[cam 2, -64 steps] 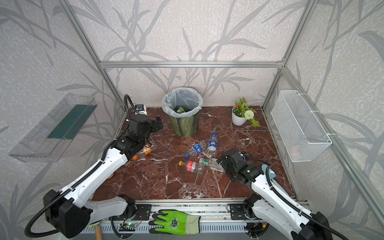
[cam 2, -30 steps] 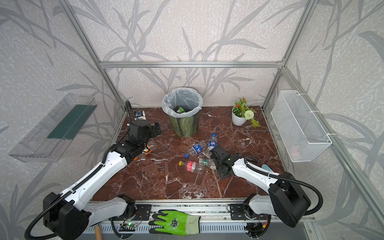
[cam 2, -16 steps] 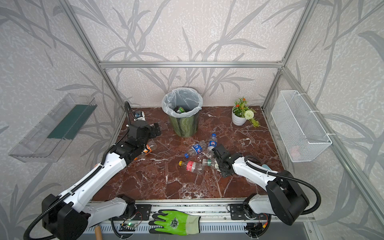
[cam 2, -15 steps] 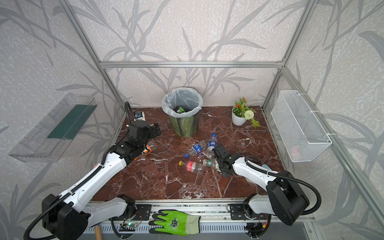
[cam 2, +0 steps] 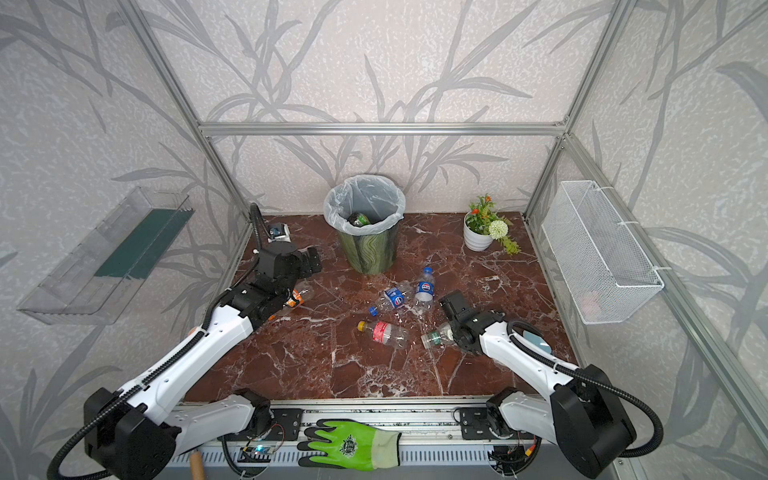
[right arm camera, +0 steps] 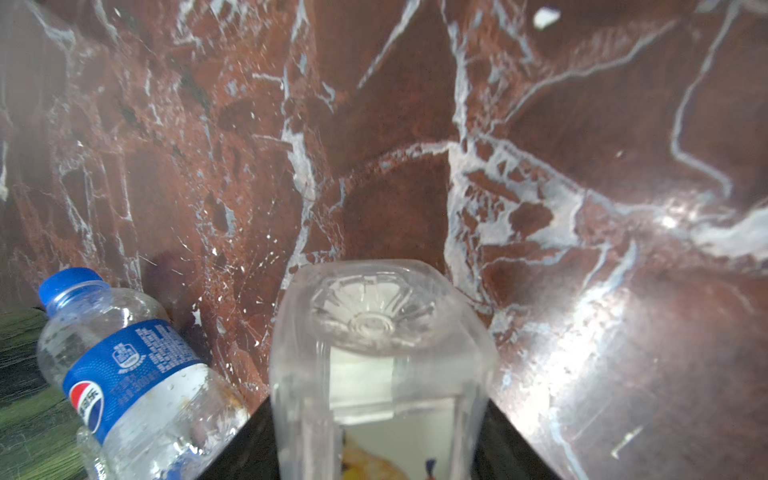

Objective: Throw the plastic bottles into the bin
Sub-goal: 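Grasp the clear bottle with the right gripper and lift it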

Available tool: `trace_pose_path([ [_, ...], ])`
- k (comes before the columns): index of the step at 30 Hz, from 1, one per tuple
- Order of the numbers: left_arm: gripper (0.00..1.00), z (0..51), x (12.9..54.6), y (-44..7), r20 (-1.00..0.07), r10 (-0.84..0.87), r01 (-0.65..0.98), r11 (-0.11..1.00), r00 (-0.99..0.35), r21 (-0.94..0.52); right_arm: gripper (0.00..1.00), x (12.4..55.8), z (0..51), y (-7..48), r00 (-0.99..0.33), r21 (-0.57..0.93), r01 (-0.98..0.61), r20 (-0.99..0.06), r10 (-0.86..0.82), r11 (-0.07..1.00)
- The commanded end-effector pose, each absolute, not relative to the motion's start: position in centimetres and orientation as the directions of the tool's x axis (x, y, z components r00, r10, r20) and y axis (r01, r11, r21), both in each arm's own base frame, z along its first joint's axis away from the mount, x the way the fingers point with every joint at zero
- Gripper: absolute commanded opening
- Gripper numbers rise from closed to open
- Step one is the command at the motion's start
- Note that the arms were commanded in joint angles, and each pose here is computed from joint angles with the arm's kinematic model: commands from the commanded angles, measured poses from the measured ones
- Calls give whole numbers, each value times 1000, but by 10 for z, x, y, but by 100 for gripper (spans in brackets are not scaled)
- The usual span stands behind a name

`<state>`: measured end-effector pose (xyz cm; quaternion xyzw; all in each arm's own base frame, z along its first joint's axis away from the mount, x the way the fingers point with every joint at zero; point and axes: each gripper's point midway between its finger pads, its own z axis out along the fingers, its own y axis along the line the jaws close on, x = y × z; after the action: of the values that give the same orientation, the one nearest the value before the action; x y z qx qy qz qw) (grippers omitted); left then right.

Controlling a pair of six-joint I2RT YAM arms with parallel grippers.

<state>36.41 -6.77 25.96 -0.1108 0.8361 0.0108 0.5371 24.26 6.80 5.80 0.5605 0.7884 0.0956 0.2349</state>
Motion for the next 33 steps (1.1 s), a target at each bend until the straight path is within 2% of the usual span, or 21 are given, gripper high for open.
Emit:
trace_pose_path([
  [1,99,257,357,-59,-896,-197,-237,966,-399,-106,60,242,67,49,-273,408,816,-351,896,408],
  [4,99,255,357,-56,-894,-200,-247,963,-401,-105,55,245,71,45,-277,431,797,-361,890,423],
  [10,99,255,354,-51,-894,-211,-269,957,-396,-107,51,251,79,42,-289,457,767,-381,878,450],
  [15,99,251,351,-44,-888,-233,-298,948,-397,-116,51,280,124,41,-292,538,620,-517,804,571],
  [19,99,244,346,-35,-877,-255,-339,934,-407,-114,50,301,171,42,-267,606,478,-589,763,635],
  [23,99,234,343,-27,-862,-285,-374,919,-420,-122,50,321,245,41,-199,617,304,-704,681,726],
  [28,99,220,337,-15,-839,-333,-427,894,-430,-136,51,337,372,48,-16,549,62,-835,550,834],
  [33,99,208,330,-5,-812,-385,-480,864,-439,-150,51,346,472,66,169,523,-152,-822,543,839],
])
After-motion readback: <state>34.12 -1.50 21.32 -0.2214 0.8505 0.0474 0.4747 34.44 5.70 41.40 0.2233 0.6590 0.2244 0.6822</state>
